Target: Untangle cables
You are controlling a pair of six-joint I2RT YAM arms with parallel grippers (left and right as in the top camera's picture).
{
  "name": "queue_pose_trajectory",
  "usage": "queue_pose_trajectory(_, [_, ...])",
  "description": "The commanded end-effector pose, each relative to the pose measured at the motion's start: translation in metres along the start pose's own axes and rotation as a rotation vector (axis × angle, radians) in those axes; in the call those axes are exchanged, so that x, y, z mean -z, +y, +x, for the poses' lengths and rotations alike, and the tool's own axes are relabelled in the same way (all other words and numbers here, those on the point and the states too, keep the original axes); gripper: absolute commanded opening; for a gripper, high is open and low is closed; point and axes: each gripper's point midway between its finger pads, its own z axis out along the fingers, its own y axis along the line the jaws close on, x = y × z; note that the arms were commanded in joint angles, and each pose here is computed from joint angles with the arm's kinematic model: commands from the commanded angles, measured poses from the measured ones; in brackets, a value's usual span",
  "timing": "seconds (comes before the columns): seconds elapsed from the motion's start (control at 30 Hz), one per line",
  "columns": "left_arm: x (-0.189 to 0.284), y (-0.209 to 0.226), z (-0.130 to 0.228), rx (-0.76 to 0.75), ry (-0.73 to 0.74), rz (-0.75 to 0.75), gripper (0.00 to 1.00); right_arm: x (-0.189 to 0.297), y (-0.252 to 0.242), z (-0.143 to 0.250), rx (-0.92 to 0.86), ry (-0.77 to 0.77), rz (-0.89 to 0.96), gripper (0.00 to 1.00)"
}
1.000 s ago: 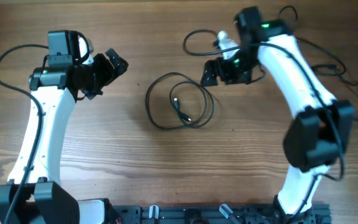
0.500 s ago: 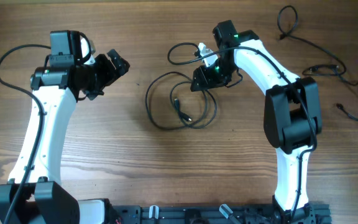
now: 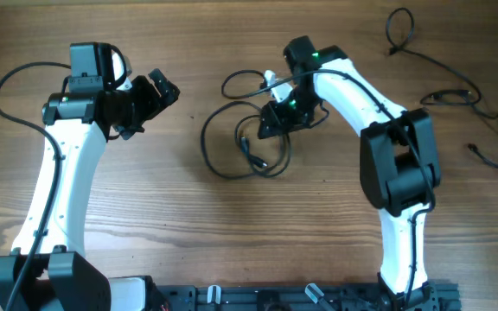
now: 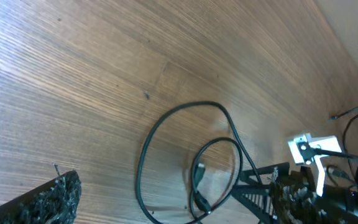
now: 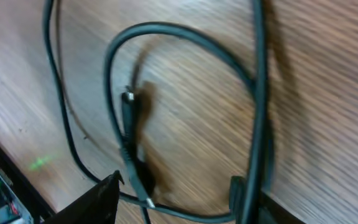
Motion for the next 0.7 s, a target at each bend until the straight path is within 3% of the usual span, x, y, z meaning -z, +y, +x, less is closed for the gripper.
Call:
queue_pose_trajectory(0.0, [-0.003, 0.003, 0.002, 0.009, 0.01, -0.02, 1.0, -0.015, 0.008, -0.003, 0.019, 0.009, 0.001, 0.54])
queue_pose_trajectory(0.07, [-0.003, 0.004, 0.003, 0.01, 0.012, -0.022, 1.0, -0.015, -0.005, -0.006, -0.058, -0.005, 0.08, 0.34])
queue_pose_trajectory(0.13, [-0.003, 0.004, 0.003, 0.01, 0.015, -0.023, 1.0, -0.01, -0.033, -0.012, -0.204, -0.048, 0.242, 0.25])
queue_pose_trajectory(0.2, [-0.003, 0.004, 0.003, 0.01, 0.015, -0.023, 1.0, -0.005, -0.05, -0.016, -0.257, -0.083, 0.337, 0.31])
queue_pose_trajectory(0.3, [-0.003, 0.004, 0.003, 0.011, 0.015, -0.024, 1.0, -0.004, -0.052, -0.026, -0.197, -0.117, 0.355, 0.47])
queue_pose_trajectory(0.4, [-0.003, 0.004, 0.003, 0.011, 0.015, -0.023, 1.0, -0.013, -0.035, -0.019, -0.059, -0.057, 0.298, 0.48])
queue_pose_trajectory(0.57, [-0.003, 0.004, 0.003, 0.011, 0.015, -0.023, 1.0, -0.031, -0.031, -0.006, -0.041, -0.022, 0.276, 0.47])
queue_pose_trajectory(0.6, [-0.003, 0.004, 0.003, 0.011, 0.015, -0.023, 1.0, -0.031, -0.031, -0.007, -0.04, -0.024, 0.275, 0.43])
queue_pose_trajectory(0.63, [-0.003, 0.004, 0.003, 0.011, 0.015, -0.023, 1.0, -0.031, -0.031, -0.007, -0.041, -0.025, 0.276, 0.21])
queue_pose_trajectory(0.67, [-0.003, 0.004, 0.003, 0.011, 0.015, -0.023, 1.0, -0.031, -0.031, -0.007, -0.043, -0.025, 0.276, 0.08])
